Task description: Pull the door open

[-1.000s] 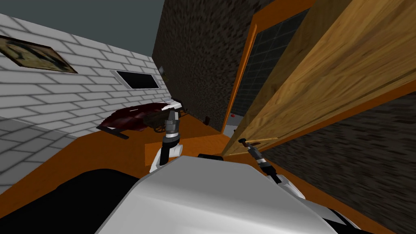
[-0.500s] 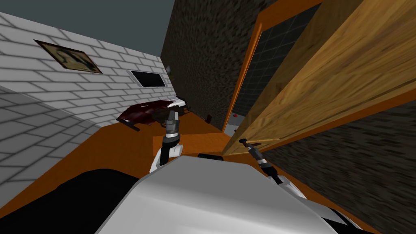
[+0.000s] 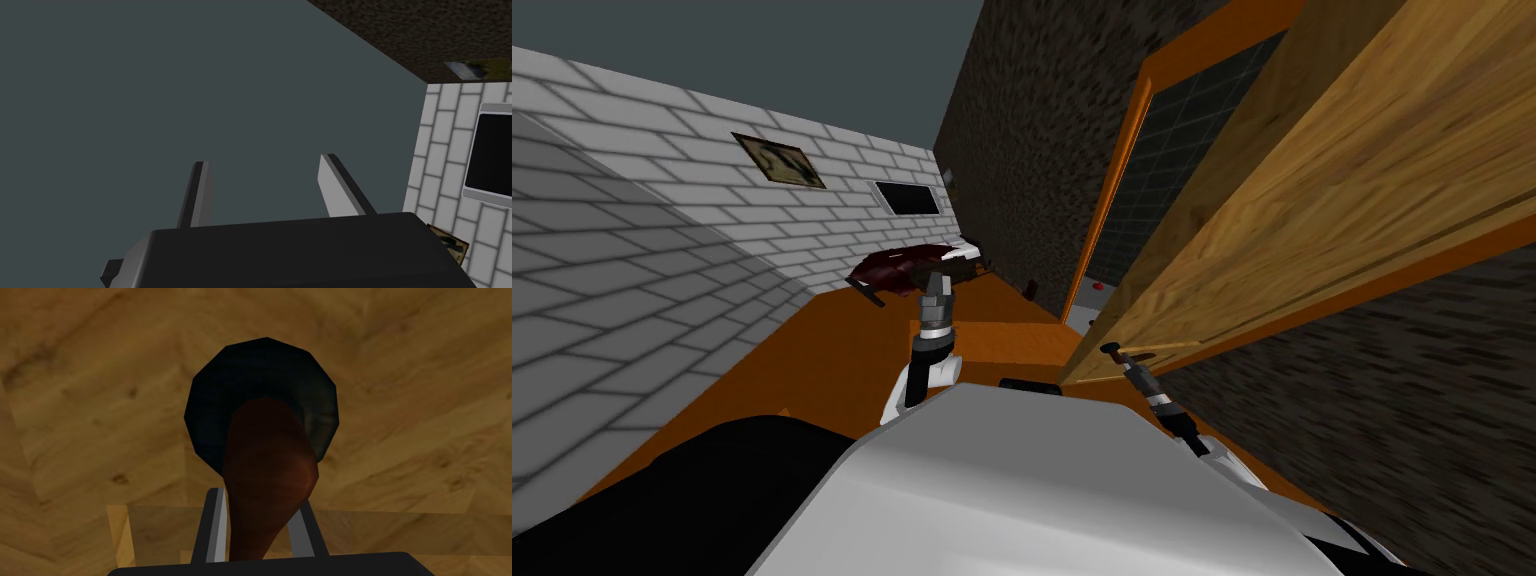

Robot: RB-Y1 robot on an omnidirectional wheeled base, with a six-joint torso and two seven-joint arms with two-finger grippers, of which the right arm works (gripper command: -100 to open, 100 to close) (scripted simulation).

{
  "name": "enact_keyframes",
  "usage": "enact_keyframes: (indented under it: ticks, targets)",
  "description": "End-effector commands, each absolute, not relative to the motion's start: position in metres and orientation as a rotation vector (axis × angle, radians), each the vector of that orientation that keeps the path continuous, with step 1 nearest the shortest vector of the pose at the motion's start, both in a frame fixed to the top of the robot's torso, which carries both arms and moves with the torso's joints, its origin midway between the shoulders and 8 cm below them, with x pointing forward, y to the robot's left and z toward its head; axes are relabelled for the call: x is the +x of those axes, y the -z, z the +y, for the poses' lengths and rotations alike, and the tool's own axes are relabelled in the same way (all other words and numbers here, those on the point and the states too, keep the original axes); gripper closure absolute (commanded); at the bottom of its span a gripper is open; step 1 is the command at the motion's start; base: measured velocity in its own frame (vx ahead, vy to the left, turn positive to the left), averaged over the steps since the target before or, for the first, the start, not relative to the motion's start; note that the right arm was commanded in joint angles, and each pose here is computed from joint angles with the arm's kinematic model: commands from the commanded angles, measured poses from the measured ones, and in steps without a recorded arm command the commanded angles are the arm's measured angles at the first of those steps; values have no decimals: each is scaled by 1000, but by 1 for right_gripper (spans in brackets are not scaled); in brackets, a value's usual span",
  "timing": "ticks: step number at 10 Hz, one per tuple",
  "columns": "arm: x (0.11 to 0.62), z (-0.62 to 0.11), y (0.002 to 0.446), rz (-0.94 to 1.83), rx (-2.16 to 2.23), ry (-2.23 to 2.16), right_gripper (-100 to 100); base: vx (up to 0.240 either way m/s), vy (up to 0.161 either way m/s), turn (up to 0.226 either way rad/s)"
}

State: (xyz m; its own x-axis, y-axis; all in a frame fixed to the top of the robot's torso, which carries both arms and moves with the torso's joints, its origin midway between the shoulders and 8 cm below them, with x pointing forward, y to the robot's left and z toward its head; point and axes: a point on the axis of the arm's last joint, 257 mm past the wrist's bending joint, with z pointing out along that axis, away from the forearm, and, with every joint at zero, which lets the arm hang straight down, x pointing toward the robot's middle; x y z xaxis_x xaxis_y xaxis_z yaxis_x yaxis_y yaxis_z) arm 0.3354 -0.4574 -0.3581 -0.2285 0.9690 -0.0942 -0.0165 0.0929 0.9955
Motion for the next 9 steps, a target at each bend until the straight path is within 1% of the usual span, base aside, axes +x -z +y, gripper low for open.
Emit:
enact_keyframes:
  ticks: [1,4,5,6,9]
  targets:
    - [334,-461,356,1413,1010,-1303,100,-204,-101,166]
    - [332,-462,355,1413,1007,-1303,100,-182,-72,123]
    - [332,-460,357,1415,1011,-1306,100,-70,-40,27]
    - [331,-459,358,1416,1014,-1306,100,-151,-62,173]
    - [330,-460,357,1416,1012,-1306,100,-210,-95,178]
